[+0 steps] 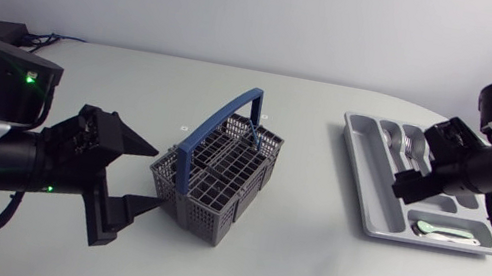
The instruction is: Unload the cutlery basket into the drawer organizer.
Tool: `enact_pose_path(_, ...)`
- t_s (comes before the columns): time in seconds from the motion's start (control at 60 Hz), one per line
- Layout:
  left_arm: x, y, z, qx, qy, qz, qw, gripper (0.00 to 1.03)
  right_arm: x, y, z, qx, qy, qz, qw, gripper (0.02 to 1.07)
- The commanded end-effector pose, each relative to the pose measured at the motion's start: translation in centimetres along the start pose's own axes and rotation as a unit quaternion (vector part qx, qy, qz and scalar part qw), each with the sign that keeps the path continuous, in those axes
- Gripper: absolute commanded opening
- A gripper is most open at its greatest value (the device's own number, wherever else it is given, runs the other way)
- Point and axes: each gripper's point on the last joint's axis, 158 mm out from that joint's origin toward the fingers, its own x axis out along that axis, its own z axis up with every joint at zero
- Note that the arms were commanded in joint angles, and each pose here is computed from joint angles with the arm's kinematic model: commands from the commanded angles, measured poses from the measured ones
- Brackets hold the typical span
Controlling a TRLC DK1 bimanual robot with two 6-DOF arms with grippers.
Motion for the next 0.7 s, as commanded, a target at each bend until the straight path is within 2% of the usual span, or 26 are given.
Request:
enact_pose_path(0.0, 0.2, 0.5, 0.9, -0.013, -0.007, 0.005, 1.000, 0.92, 0.0, 2.5, 1.8, 0.005, -0.012, 0.033, 0.999, 0.91)
enact_pose_path(0.167, 0.9, 1.2, 0.7, -0.028, -0.005, 0.018, 0.999, 0.92, 1.6, 6.2, 6.8, 0.021, -0.053, 0.106, 0.993, 0.91)
enact_pose_path(0.517, 2.0, 2.0, 0.1, -0.043, 0.002, 0.035, 0.998, 0.92, 6.1, 11.9, 13.0, 0.070, -0.049, 0.229, 0.970, 0.91)
enact_pose_path(0.683, 2.7, 2.1, -0.7, -0.043, 0.010, 0.038, 0.998, 0.92, 8.4, 14.3, 14.1, 0.082, -0.031, 0.256, 0.963, 0.91)
